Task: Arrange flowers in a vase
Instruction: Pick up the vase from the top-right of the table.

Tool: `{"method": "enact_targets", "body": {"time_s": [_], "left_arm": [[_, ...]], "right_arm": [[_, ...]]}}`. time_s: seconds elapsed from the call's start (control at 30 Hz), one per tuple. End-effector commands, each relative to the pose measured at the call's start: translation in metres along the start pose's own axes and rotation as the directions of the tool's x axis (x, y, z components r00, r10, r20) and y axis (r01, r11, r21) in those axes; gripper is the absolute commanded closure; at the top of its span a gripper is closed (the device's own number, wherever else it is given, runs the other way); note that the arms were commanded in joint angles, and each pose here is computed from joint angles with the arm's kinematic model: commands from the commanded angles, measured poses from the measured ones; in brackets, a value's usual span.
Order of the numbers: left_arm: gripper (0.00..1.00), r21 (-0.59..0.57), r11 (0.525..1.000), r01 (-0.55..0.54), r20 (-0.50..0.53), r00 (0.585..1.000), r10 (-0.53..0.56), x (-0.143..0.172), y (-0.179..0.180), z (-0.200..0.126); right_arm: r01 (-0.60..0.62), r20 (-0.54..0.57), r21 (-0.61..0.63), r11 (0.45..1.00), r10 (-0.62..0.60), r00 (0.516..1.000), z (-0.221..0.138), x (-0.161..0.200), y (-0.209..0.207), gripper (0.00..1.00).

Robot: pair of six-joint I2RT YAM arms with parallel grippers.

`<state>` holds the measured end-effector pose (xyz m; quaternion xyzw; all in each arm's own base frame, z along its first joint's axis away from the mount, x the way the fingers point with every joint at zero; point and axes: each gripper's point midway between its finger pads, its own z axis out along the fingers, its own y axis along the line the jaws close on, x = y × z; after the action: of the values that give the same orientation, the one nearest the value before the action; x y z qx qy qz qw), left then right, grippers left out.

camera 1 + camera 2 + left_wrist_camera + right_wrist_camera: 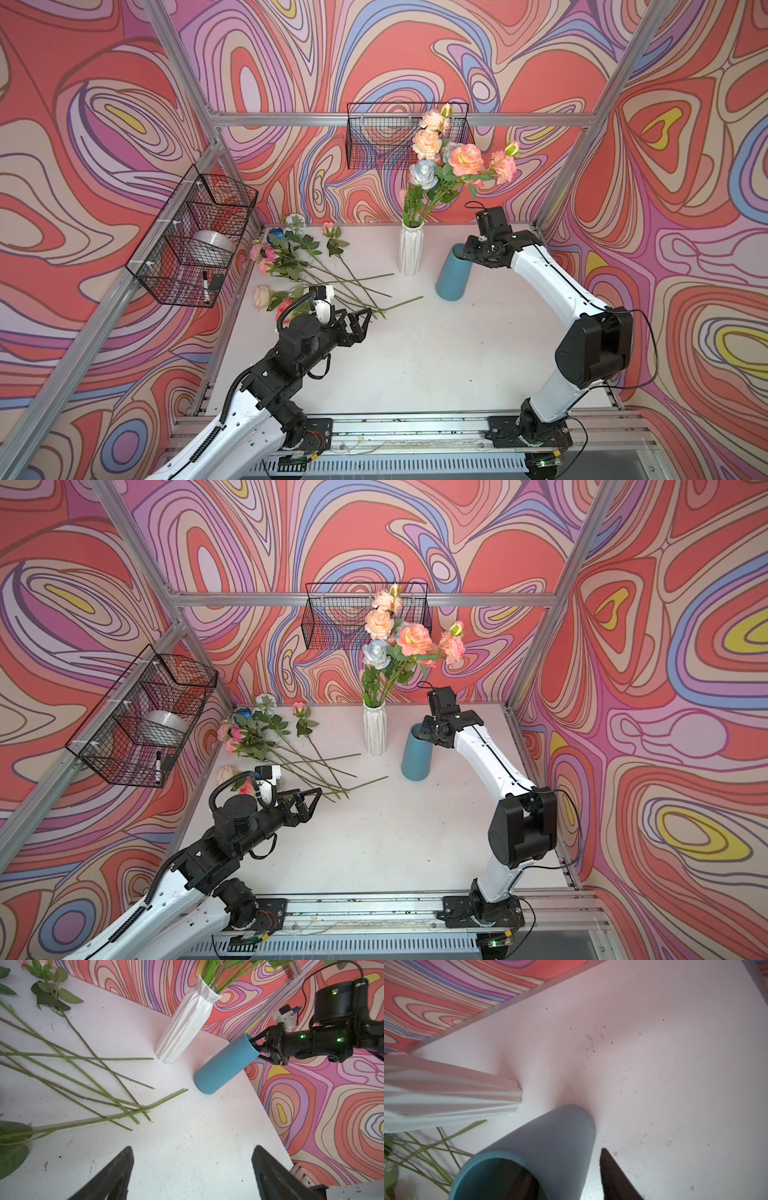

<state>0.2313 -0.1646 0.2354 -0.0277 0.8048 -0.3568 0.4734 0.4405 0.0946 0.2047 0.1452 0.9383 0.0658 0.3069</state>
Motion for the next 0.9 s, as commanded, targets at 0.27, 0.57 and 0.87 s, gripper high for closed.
{"method": "enact_targets", "body": {"time_s": [0.27, 0.57, 0.87], "left_arm": [[0.09, -0.002, 1.0, 0.011, -0.001, 1.0, -0.011, -0.003, -0.002, -0.002], [0.09, -0.049, 0.999, 0.011, 0.013, 1.0, -0.01, -0.011, 0.002, -0.01], [0.09, -0.132, 0.991, 0.004, 0.048, 0.999, 0.003, -0.019, 0.014, -0.024]], "right_arm": [[0.088, -0.081, 0.074, 0.993, -0.082, 0.993, -0.039, 0.032, -0.028, 1.0], [0.367, -0.077, 0.057, 0.928, -0.363, 0.929, -0.121, 0.062, 0.02, 1.0], [0.628, -0.211, -0.05, 0.777, -0.623, 0.753, -0.154, 0.139, 0.096, 1.0]]}}
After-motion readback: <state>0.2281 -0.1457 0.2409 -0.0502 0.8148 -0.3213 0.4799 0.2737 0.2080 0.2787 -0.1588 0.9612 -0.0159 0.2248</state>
